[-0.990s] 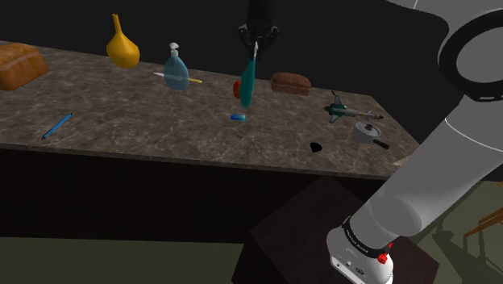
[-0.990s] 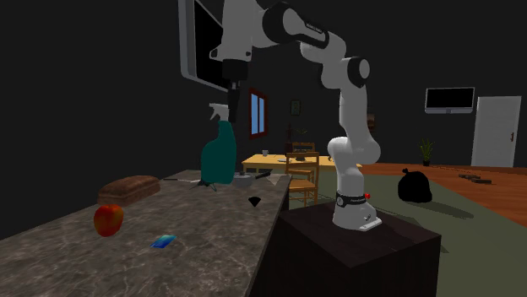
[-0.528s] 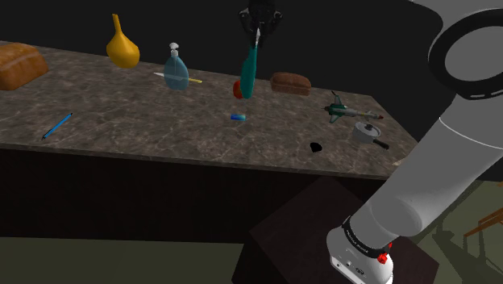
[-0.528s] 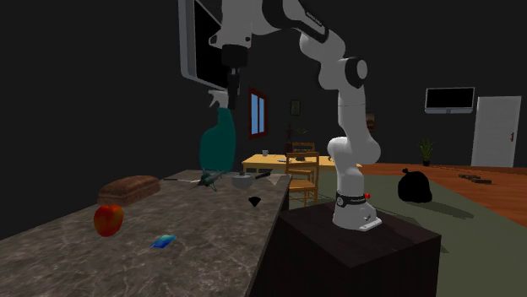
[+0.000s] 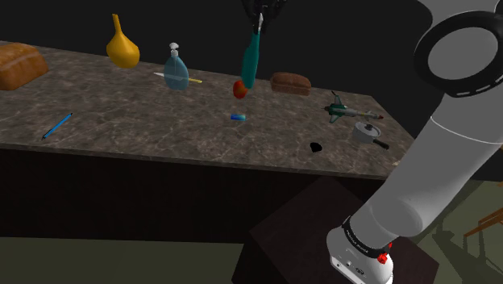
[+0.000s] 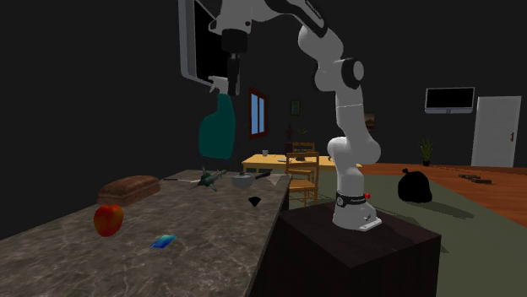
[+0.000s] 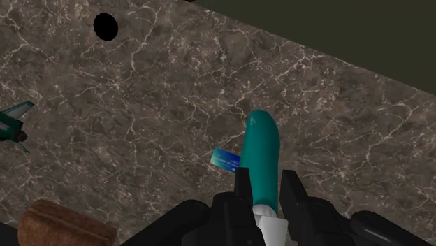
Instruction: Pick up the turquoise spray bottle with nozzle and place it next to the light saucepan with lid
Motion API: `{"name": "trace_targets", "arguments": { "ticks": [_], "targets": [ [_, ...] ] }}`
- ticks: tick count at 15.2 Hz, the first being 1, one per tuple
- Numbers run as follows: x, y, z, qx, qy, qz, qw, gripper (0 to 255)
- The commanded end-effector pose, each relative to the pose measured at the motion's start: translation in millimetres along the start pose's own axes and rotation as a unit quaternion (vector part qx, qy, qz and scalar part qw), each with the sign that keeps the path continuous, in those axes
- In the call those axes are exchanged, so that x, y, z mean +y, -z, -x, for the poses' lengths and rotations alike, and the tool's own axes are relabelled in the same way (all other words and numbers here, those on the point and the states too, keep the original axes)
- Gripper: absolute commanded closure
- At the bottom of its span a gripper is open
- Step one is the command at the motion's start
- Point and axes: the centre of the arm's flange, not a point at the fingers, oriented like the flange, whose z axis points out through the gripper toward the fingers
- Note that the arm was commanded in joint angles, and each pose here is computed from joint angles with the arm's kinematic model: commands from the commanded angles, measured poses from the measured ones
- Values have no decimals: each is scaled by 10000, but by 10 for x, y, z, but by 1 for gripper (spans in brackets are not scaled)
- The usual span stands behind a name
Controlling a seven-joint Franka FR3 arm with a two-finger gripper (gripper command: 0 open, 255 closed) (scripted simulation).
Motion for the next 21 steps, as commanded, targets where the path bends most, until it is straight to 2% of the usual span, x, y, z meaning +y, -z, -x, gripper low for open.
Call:
{"name": "trace_targets", "arguments": {
  "ticks": [1,3,21],
  "targets": [
    [7,113,-5,-1,0,0,10000,255],
    [15,201,-12,-1,0,0,10000,255],
    [2363,16,295,-1,0,0,10000,255]
  ]
}}
